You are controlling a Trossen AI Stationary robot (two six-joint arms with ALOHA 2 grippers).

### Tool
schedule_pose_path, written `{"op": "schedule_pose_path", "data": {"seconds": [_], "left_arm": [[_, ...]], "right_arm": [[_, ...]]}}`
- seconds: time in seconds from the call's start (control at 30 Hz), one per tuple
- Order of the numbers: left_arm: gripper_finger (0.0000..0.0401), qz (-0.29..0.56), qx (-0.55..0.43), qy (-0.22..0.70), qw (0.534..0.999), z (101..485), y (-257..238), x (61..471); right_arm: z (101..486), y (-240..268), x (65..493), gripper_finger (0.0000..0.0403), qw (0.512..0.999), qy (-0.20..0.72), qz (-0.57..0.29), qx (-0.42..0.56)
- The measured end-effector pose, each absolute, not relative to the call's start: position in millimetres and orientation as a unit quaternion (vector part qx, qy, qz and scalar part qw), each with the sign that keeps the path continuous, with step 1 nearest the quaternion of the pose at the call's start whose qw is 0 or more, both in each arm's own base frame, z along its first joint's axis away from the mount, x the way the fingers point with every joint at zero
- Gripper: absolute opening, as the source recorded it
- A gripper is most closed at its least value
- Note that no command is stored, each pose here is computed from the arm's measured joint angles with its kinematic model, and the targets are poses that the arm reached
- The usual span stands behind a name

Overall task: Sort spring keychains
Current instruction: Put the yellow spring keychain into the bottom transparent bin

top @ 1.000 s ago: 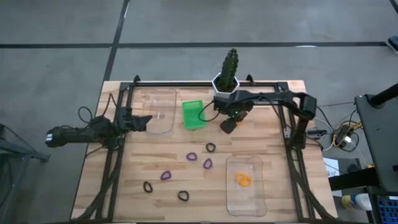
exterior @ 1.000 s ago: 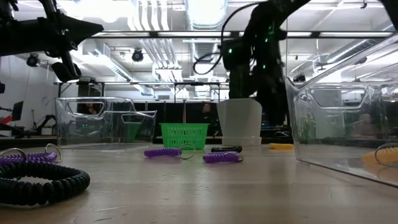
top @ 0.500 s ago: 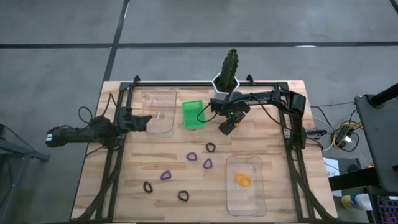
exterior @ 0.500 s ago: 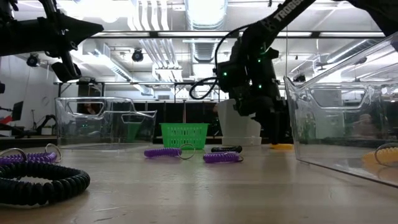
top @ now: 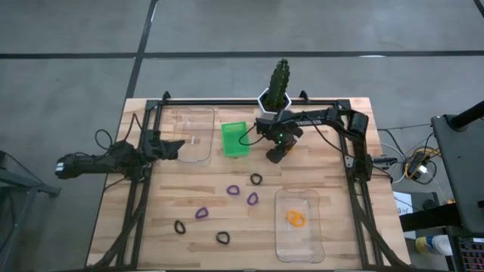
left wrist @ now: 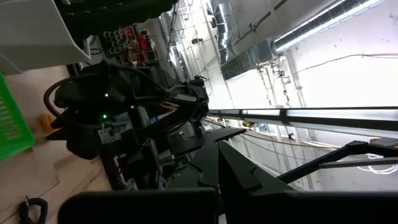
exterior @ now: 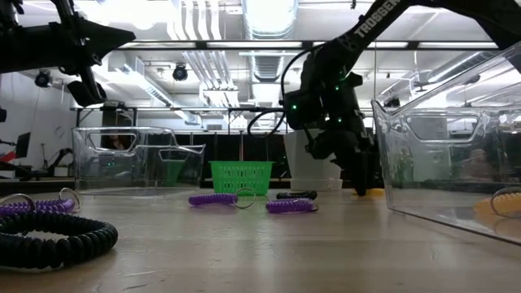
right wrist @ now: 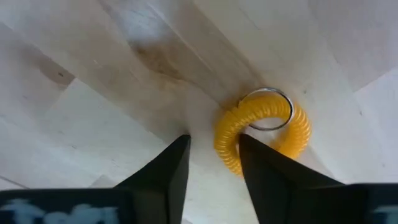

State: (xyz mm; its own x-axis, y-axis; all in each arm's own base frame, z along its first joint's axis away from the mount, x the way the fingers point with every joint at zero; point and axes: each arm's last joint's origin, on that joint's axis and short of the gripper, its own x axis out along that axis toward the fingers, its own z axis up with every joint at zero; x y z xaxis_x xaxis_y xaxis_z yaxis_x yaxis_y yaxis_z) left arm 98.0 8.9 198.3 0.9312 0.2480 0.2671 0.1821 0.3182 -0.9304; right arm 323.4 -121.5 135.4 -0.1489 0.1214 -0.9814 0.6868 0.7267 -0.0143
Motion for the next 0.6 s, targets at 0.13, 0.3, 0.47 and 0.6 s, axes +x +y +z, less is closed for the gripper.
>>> {"op": "schedule_pose_path", "data": {"seconds": [0.13,0.3,0.47,0.6], "left_arm": [[0.0002,0.021,-0.583,-0.184,0.791,198,9,98],[0.0002,0.021,-0.583,-0.184,0.791,198,9,98],[0.0002,0.021,-0.583,-0.184,0.791,198,9,98],[0.0002,0.021,-0.583,-0.184,0.791,198,9,98]], "right_arm": [[135,-121,324,0.0062,0.592,0.718,-0.234,0.283],[140,-120,323,0.0020,0.596,0.719,-0.227,0.278],[167,-109,319,0.0015,0.606,0.721,-0.211,0.261],[195,-96,312,0.0014,0.627,0.707,-0.205,0.257]]}}
